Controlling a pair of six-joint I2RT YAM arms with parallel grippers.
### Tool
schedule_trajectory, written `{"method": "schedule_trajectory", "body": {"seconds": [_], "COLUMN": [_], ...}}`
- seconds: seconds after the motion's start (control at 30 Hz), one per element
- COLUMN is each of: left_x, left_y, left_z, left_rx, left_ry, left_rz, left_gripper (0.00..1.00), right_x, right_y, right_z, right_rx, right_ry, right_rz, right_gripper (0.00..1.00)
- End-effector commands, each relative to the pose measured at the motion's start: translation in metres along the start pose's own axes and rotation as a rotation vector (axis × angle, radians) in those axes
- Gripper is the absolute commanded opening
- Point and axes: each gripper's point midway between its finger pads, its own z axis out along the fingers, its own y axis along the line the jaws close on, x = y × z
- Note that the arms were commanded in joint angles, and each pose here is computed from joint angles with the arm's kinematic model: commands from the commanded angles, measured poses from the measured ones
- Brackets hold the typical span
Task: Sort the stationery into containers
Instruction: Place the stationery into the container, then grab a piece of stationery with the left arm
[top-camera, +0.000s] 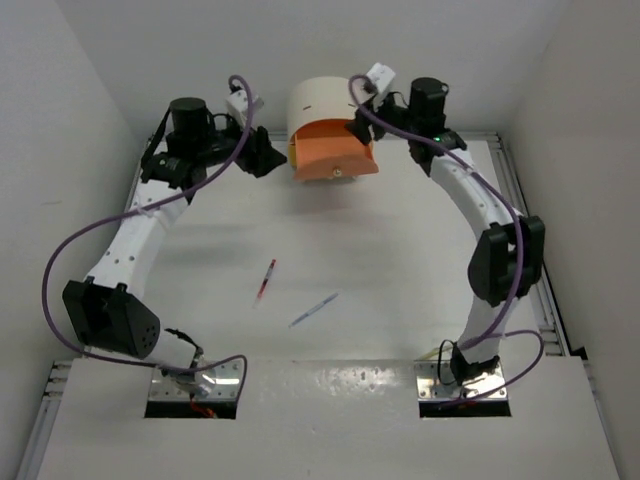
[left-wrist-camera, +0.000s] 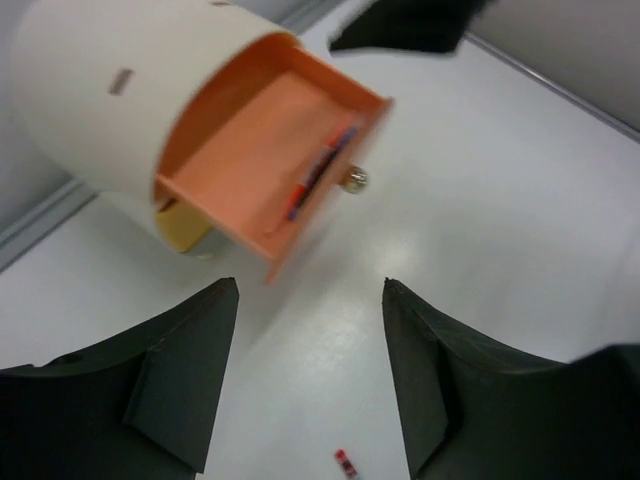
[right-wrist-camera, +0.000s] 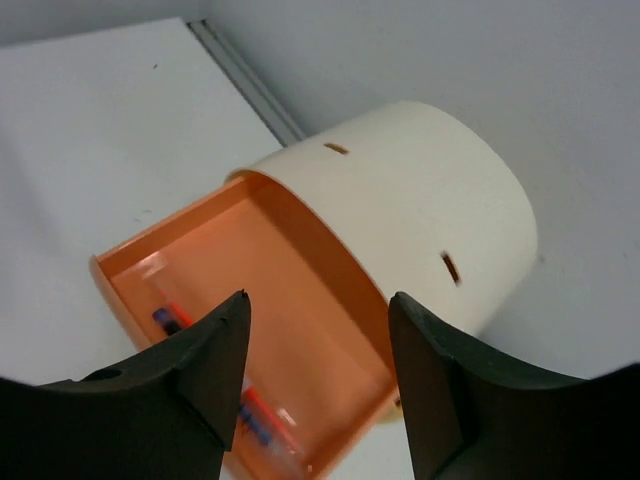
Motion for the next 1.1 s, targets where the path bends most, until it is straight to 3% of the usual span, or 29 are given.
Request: {"method": "schedule_trajectory", "body": {"seconds": [0.0,0.07,0.1,0.17,0.23,0.27,0.3,0.47,0.7,0.93,1.07], "left_x": [-0.001,0.019,0.027,0.046,0.058,0.063,0.069,0.107,0.158,0.173,0.179], "left_y": [-0.069,-0.102,-0.122,-0.141,-0.172,-0.183,-0.212,-0.272,-0.346,-0.371,-0.401], "left_z": [-0.014,-0.013,-0.009,-0.004,0.008,0.013,0.018,0.062,0.113,0.143,0.146], "left_rx": [0.179,0.238,0.273,0.264,0.28,0.287,0.337,0.395,0.535,0.536,0.593], "left_ry": [-0.014,-0.018,-0.015,-0.019,0.005,0.019,0.04,0.151,0.263,0.203,0.181], "left_rz": [0.014,-0.052,-0.075,-0.159,-0.187,-0.205,-0.19,-0.14,-0.187,-0.202,-0.114], "left_gripper": [0.65,0.64,0.64,0.62,0.6,0.59,0.59,0.58,0.44,0.25,0.25], "right_x": [-0.074,-0.056,-0.02,-0.017,0.03,0.025,0.038,0.091,0.122,0.124,0.118], "right_y": [-0.055,-0.059,-0.058,-0.052,-0.049,-0.045,-0.049,-0.049,-0.078,-0.11,-0.125], "right_z": [-0.075,-0.114,-0.129,-0.163,-0.193,-0.208,-0.224,-0.275,-0.29,-0.293,-0.295], "right_rx": [0.243,0.32,0.364,0.423,0.515,0.547,0.598,0.802,0.909,0.94,0.951], "right_ry": [-0.186,-0.166,-0.106,-0.098,-0.008,-0.02,-0.003,0.068,0.082,0.048,0.015], "right_rz": [0.223,0.339,0.396,0.408,0.495,0.515,0.541,0.691,0.842,0.894,0.892], "right_gripper": [0.56,0.56,0.56,0.56,0.56,0.56,0.56,0.56,0.55,0.55,0.55]}}
